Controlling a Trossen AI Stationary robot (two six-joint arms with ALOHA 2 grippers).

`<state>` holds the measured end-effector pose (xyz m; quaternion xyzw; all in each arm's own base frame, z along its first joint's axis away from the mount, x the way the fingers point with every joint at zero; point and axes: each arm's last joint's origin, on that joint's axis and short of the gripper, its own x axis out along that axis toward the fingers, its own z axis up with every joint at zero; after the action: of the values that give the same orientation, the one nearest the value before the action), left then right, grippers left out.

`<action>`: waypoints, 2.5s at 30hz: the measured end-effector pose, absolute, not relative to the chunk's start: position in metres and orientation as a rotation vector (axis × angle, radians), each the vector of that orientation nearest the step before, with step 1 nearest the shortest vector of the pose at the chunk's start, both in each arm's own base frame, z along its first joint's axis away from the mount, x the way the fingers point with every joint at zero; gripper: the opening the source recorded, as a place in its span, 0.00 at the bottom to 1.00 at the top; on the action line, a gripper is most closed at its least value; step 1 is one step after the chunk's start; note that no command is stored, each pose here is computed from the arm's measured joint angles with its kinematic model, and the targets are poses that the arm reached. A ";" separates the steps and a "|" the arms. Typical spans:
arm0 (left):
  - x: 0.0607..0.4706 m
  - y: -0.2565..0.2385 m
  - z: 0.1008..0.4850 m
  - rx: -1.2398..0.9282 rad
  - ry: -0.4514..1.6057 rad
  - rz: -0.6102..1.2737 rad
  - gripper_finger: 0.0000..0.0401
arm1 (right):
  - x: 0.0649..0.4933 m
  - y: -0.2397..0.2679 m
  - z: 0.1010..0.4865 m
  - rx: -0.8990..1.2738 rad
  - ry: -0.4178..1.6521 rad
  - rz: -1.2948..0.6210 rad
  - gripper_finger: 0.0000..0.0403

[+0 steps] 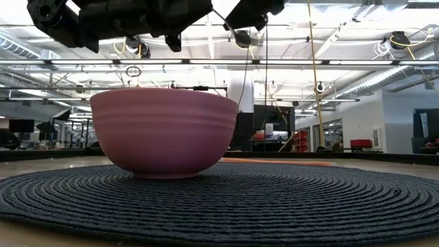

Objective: Pick & Place Utensil
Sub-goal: Put the blue fork into the pink bowl on the blue mat

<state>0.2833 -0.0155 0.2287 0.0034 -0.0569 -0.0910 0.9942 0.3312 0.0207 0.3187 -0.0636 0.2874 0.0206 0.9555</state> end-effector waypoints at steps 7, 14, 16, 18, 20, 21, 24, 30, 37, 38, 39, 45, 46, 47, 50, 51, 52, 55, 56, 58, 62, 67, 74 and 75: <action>0.281 -0.015 0.223 -0.106 0.001 -0.218 0.03 | 0.331 0.021 0.318 -0.130 0.586 0.044 0.43; 0.275 -0.016 0.219 -0.241 0.138 -0.239 0.03 | 0.331 0.021 0.318 -0.138 0.592 0.046 0.52; 0.270 -0.018 0.217 -0.278 0.206 -0.257 0.03 | 0.330 0.021 0.317 -0.148 0.601 0.047 0.53; 0.268 -0.020 0.218 -0.297 0.218 -0.263 0.03 | 0.328 0.020 0.317 -0.162 0.617 0.022 0.54; 0.263 -0.021 0.219 -0.315 0.257 -0.273 0.03 | 0.324 0.018 0.318 -0.183 0.636 -0.033 0.54; 0.261 -0.023 0.221 -0.317 0.260 -0.286 0.03 | 0.324 0.017 0.320 -0.191 0.632 -0.063 0.53; 0.257 -0.024 0.223 -0.361 0.298 -0.296 0.03 | 0.314 0.013 0.324 -0.221 0.661 -0.162 0.52; 0.251 -0.026 0.217 -0.467 0.412 -0.277 0.03 | 0.295 0.008 0.341 -0.216 0.636 -0.302 0.51; 0.255 -0.029 0.206 -0.515 0.472 -0.263 0.03 | 0.267 0.000 0.351 -0.251 0.676 -0.542 0.50; 0.255 -0.029 0.204 -0.521 0.481 -0.259 0.03 | 0.264 -0.001 0.352 -0.248 0.680 -0.568 0.50; 0.256 -0.029 0.203 -0.528 0.485 -0.259 0.03 | 0.260 -0.001 0.352 -0.245 0.692 -0.584 0.50; 0.260 -0.029 0.191 -0.582 0.552 -0.271 0.03 | 0.249 -0.002 0.350 -0.199 0.738 -0.618 0.50; 0.262 -0.028 0.190 -0.596 0.558 -0.277 0.03 | 0.249 -0.002 0.349 -0.194 0.738 -0.621 0.50; 0.263 -0.028 0.188 -0.606 0.566 -0.278 0.03 | 0.249 -0.002 0.346 -0.194 0.742 -0.621 0.50; 0.266 -0.028 0.182 -0.631 0.582 -0.291 0.04 | 0.250 -0.002 0.336 -0.202 0.751 -0.620 0.49; 0.267 -0.028 0.181 -0.641 0.584 -0.299 0.04 | 0.250 -0.002 0.331 -0.211 0.760 -0.618 0.49; 0.268 -0.028 0.179 -0.649 0.593 -0.305 0.05 | 0.250 -0.002 0.326 -0.223 0.773 -0.614 0.49; 0.270 -0.028 0.172 -0.672 0.621 -0.310 0.06 | 0.252 -0.002 0.314 -0.246 0.782 -0.606 0.49; 0.271 -0.027 0.170 -0.675 0.627 -0.305 0.06 | 0.252 -0.003 0.310 -0.251 0.786 -0.607 0.49; 0.273 -0.027 0.166 -0.685 0.633 -0.311 0.05 | 0.252 -0.006 0.305 -0.249 0.790 -0.617 0.49; 0.277 -0.025 0.160 -0.701 0.631 -0.321 0.03 | 0.252 -0.012 0.301 -0.241 0.798 -0.640 0.49; 0.278 -0.021 0.156 -0.720 0.649 -0.305 0.12 | 0.252 -0.015 0.300 -0.236 0.801 -0.651 0.49; 0.279 -0.018 0.155 -0.712 0.640 -0.276 0.19 | 0.253 -0.015 0.301 -0.230 0.785 -0.651 0.49; 0.279 -0.018 0.155 -0.711 0.643 -0.275 0.19 | 0.253 -0.015 0.301 -0.230 0.785 -0.651 0.49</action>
<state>0.2786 -0.0178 0.1551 -0.3411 0.3084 -0.1319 0.8781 0.2529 -0.0150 0.3010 -0.1100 0.3749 -0.3111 0.8664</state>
